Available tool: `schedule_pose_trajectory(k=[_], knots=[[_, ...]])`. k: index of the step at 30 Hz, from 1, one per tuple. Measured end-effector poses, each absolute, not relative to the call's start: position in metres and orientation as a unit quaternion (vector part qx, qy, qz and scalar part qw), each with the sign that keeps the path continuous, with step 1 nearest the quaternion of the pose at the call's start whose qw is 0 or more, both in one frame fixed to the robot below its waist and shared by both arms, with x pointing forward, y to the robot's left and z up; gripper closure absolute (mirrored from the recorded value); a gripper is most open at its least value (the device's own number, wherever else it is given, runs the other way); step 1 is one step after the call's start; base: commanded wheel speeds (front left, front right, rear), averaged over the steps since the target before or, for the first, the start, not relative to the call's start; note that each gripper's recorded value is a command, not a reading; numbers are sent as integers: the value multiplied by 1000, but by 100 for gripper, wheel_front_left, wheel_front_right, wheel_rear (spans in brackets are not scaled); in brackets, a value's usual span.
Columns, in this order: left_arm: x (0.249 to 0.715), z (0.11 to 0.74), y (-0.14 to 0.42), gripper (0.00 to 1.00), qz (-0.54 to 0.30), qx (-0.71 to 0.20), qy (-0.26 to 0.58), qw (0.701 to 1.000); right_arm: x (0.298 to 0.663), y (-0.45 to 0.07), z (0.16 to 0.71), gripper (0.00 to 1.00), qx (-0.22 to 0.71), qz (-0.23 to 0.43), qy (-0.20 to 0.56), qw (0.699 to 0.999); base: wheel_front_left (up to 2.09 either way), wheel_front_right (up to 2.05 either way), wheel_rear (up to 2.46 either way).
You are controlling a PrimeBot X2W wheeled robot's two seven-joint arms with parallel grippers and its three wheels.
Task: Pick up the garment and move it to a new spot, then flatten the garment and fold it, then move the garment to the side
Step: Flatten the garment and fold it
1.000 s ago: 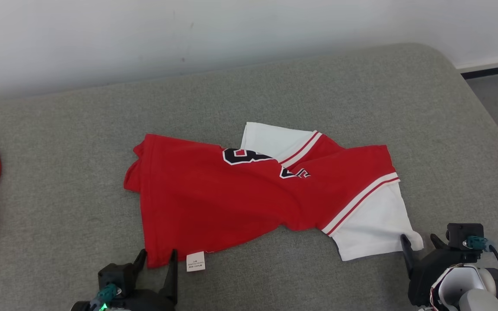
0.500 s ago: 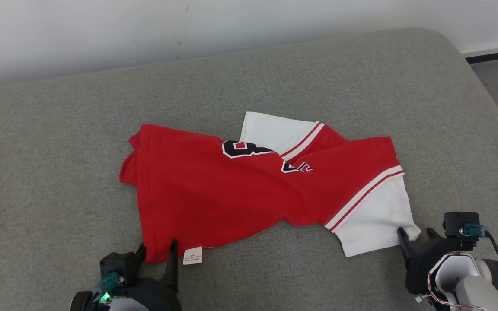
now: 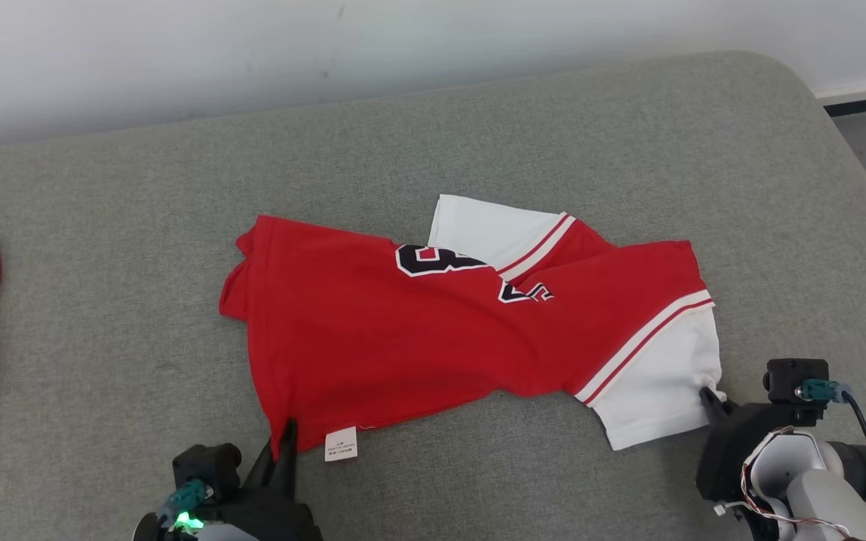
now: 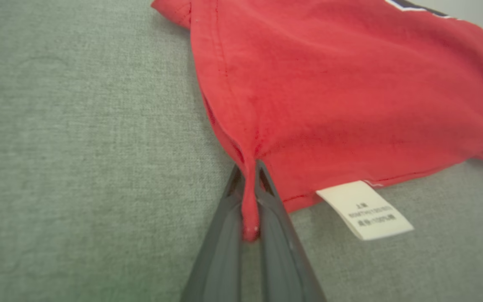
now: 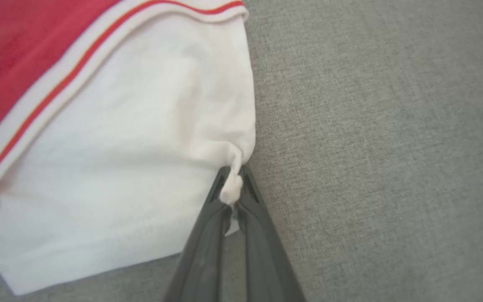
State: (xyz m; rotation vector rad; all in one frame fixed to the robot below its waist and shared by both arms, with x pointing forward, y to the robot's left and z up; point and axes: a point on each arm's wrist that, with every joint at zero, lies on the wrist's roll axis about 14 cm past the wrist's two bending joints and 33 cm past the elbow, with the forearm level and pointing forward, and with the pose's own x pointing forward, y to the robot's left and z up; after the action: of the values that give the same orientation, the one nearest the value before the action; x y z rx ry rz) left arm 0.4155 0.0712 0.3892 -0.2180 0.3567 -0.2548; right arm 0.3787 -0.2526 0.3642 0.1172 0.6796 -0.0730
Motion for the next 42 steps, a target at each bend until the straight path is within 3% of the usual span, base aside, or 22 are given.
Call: schedule_pose_trajectory(k=[9, 18, 27, 34, 42], knots=[[443, 437, 66, 100, -130, -200, 127, 963, 437, -235, 449, 100, 123, -4, 177, 977, 0, 0, 0], [535, 535, 64, 100, -182, -220, 46, 957, 518, -202, 559, 100, 167, 78, 73, 980, 0, 0, 0], [629, 608, 88, 100, -159, -278, -33, 947, 601, -196, 646, 100, 152, 92, -45, 983, 0, 0, 0], [691, 658, 127, 100, -110, -295, -165, 935, 655, -208, 720, 100, 155, 68, -204, 964, 0, 0, 0], [703, 711, 141, 100, -103, -302, -302, 898, 663, -235, 785, 100, 119, 35, -330, 936, 0, 0, 0]])
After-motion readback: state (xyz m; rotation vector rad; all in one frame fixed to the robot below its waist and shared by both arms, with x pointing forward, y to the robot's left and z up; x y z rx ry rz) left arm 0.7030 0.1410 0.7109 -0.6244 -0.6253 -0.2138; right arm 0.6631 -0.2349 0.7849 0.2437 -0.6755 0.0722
